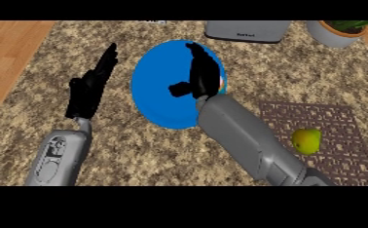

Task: Pick the cupcake from the placemat and place it in the plate

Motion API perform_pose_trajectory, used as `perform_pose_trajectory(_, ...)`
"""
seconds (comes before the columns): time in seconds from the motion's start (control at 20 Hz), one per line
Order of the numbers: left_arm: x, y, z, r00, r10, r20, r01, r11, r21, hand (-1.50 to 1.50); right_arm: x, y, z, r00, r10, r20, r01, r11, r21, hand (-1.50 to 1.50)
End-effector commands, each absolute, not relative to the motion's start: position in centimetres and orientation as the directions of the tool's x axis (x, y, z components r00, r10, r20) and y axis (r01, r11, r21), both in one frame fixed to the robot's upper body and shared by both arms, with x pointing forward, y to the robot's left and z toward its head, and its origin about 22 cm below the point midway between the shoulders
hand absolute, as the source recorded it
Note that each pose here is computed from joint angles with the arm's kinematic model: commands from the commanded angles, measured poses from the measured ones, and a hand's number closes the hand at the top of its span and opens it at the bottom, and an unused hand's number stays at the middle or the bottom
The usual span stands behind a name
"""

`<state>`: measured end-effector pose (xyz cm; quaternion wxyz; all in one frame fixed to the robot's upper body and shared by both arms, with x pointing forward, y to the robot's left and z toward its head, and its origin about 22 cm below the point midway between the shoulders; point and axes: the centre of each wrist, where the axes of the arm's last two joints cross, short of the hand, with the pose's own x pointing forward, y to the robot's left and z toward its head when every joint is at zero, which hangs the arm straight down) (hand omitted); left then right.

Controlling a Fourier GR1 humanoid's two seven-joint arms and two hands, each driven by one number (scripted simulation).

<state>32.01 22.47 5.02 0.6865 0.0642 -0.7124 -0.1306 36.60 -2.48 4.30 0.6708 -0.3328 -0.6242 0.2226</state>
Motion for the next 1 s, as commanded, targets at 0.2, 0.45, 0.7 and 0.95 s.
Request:
perform_pose_trajectory(0.2, 31.7, 23.4, 4.1, -0.021, -0.264, 0.964, 0.061, 0.962, 0.265, 0.0, 35.6, -2.6, 4.7, 0.045, 0.46, 0.887, 0.352, 0.824, -0.444, -1.5)
perform_pose_trajectory(0.45, 31.2, 24.2, 4.8, -0.001, -0.272, 0.962, 0.008, 0.962, 0.272, 0.0, 35.3, -5.8, 2.4, 0.062, 0.399, 0.915, 0.462, 0.801, -0.381, -1.5)
perform_pose_trajectory(0.7, 30.7, 26.2, 3.9, 0.029, -0.271, 0.962, -0.002, 0.963, 0.271, 0.0, 33.3, -10.0, 3.9, 0.025, 0.345, 0.938, 0.456, 0.831, -0.318, -1.5)
perform_pose_trajectory(0.95, 29.7, 26.0, 4.3, 0.002, -0.289, 0.957, 0.0, 0.957, 0.289, 0.0, 29.2, -14.5, 1.4, 0.039, 0.363, 0.931, 0.427, 0.837, -0.344, -1.5)
